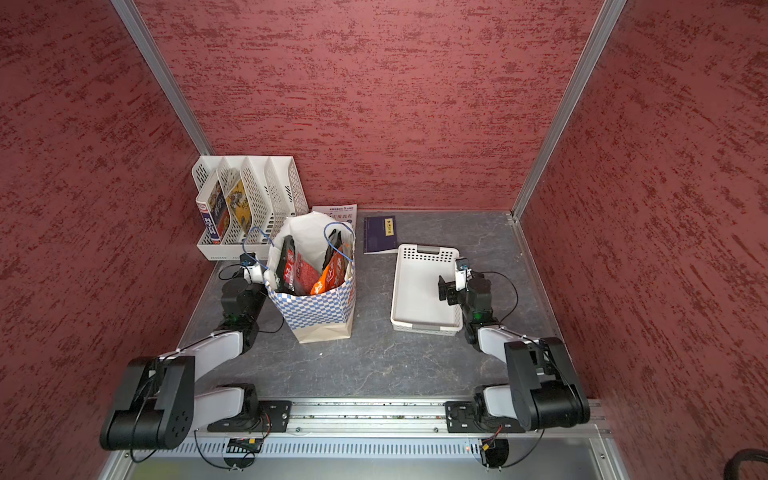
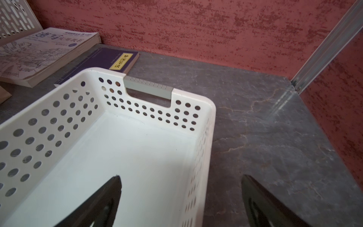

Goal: Place the condiment packets inside the bag
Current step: Reset both arms

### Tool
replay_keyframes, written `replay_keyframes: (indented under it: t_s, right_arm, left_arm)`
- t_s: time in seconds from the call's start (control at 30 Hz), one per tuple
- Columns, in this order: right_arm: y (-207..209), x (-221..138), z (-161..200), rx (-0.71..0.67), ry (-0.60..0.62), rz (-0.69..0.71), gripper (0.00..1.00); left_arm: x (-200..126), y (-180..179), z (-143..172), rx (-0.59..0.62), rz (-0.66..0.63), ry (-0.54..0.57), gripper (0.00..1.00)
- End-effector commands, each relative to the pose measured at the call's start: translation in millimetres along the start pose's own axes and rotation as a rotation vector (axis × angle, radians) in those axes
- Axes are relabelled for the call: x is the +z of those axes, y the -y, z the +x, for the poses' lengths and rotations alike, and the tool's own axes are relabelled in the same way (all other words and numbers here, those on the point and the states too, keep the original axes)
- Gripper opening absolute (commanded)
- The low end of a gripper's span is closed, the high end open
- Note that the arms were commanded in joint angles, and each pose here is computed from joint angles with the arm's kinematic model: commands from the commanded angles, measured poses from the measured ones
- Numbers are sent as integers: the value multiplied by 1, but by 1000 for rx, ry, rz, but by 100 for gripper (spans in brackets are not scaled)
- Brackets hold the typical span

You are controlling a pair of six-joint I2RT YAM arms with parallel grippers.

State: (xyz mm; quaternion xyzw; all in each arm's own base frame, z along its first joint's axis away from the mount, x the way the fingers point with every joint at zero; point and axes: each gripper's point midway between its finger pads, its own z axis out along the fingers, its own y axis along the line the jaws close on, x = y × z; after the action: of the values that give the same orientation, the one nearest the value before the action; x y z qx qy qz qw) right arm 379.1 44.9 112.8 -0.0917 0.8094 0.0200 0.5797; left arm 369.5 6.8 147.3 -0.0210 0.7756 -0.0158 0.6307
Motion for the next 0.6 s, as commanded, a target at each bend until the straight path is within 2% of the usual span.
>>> replay_keyframes:
  t_s: [0.0,0.2,0.23,0.27,0.4,0.57]
  right_arm:
    - [9,7,-27,30,92,23,99]
    - [23,6,-22,72,120,80,99]
    - [22,11,-9,72,103,78,99]
    - [23,14,-10,73,122,83,99]
    - [37,20,-6,139,62,113,99]
    - [42,20,-6,154,63,104,99]
  left_arm:
    - [5,9,3,-25,96,32,100]
    - [13,17,20,-4,155,50,100]
    - [16,15,23,-8,142,23,100]
    - [21,14,20,-11,138,27,100]
    - [37,-1,24,-51,46,-58,100]
    - [38,-1,24,-46,32,-63,100]
